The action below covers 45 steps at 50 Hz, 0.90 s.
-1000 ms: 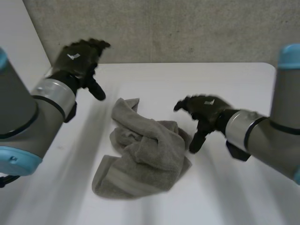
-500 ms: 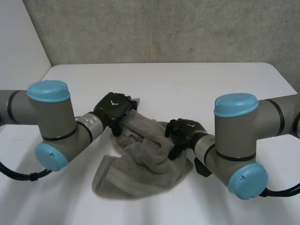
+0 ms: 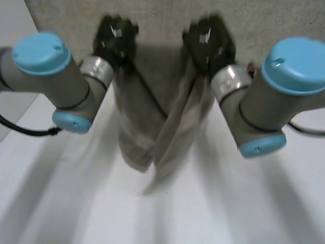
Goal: Fold the laundry
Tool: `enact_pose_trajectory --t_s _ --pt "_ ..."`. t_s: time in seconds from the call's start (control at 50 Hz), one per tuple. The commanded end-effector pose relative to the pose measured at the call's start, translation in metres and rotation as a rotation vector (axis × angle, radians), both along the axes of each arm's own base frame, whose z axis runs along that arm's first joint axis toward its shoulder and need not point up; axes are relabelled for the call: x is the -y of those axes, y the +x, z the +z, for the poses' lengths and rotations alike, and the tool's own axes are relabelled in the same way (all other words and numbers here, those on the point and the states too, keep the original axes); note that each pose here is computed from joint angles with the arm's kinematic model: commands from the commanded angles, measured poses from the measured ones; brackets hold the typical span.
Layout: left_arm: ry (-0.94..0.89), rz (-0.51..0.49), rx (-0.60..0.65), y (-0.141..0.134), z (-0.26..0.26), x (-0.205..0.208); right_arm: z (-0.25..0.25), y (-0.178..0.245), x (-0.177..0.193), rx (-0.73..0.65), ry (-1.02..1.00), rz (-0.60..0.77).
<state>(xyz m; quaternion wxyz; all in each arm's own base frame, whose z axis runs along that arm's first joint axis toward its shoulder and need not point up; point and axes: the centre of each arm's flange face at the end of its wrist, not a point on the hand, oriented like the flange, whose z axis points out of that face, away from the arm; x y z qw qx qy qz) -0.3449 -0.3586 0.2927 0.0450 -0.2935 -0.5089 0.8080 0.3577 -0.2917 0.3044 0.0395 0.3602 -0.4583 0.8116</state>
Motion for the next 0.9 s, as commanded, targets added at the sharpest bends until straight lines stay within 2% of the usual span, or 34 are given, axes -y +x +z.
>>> enact_pose_trajectory --t_s 0.02,0.08,0.12,0.14,0.18,0.2,0.22,0.24,0.28,0.3,0.34,0.48,0.62,0.66,0.76,0.82,0.9 --pt "0.014 0.046 -0.151 0.007 0.025 -0.035 0.038 -0.003 -0.008 0.058 -0.238 -0.049" --pt "0.055 0.046 -0.124 0.008 0.012 -0.045 0.026 -0.004 -0.01 0.033 -0.206 -0.047" --pt "0.144 0.051 -0.05 0.014 -0.021 -0.063 -0.005 -0.008 -0.015 -0.053 -0.117 -0.053" --pt "0.145 0.051 -0.05 0.014 -0.021 -0.063 -0.005 -0.008 -0.015 -0.053 -0.117 -0.053" --pt "0.242 0.048 0.041 0.022 -0.058 -0.088 -0.044 -0.017 -0.026 -0.178 0.036 -0.062" --pt "0.243 0.048 0.042 0.022 -0.058 -0.088 -0.044 -0.017 -0.026 -0.178 0.036 -0.062" --pt "0.284 0.029 0.083 0.023 -0.073 -0.105 -0.064 -0.023 -0.033 -0.239 0.134 -0.069" --pt "0.285 0.029 0.083 0.023 -0.074 -0.105 -0.064 -0.024 -0.033 -0.24 0.135 -0.069" --pt "0.369 -0.025 0.161 0.021 -0.104 -0.141 -0.105 -0.038 -0.05 -0.37 0.326 -0.076" --pt "0.37 -0.026 0.162 0.021 -0.104 -0.142 -0.105 -0.038 -0.05 -0.371 0.327 -0.076" --pt "0.436 -0.083 0.231 0.02 -0.127 -0.176 -0.131 -0.048 -0.067 -0.449 0.46 -0.07" --pt "0.562 -0.127 0.347 0.027 -0.145 -0.212 -0.145 -0.06 -0.076 -0.406 0.578 -0.076" --pt "0.56 -0.104 0.329 0.031 -0.126 -0.204 -0.149 -0.073 -0.076 -0.383 0.616 -0.101" --pt "0.524 -0.043 0.27 0.04 -0.108 -0.18 -0.151 -0.082 -0.075 -0.382 0.633 -0.118" --pt "0.486 0.034 0.208 0.054 -0.09 -0.147 -0.159 -0.087 -0.082 -0.384 0.655 -0.08" --pt "0.472 0.038 0.195 0.055 -0.084 -0.14 -0.163 -0.09 -0.081 -0.375 0.654 -0.075" --pt "0.469 -0.026 0.186 0.05 -0.08 -0.119 -0.165 -0.09 -0.082 -0.373 0.653 -0.07"
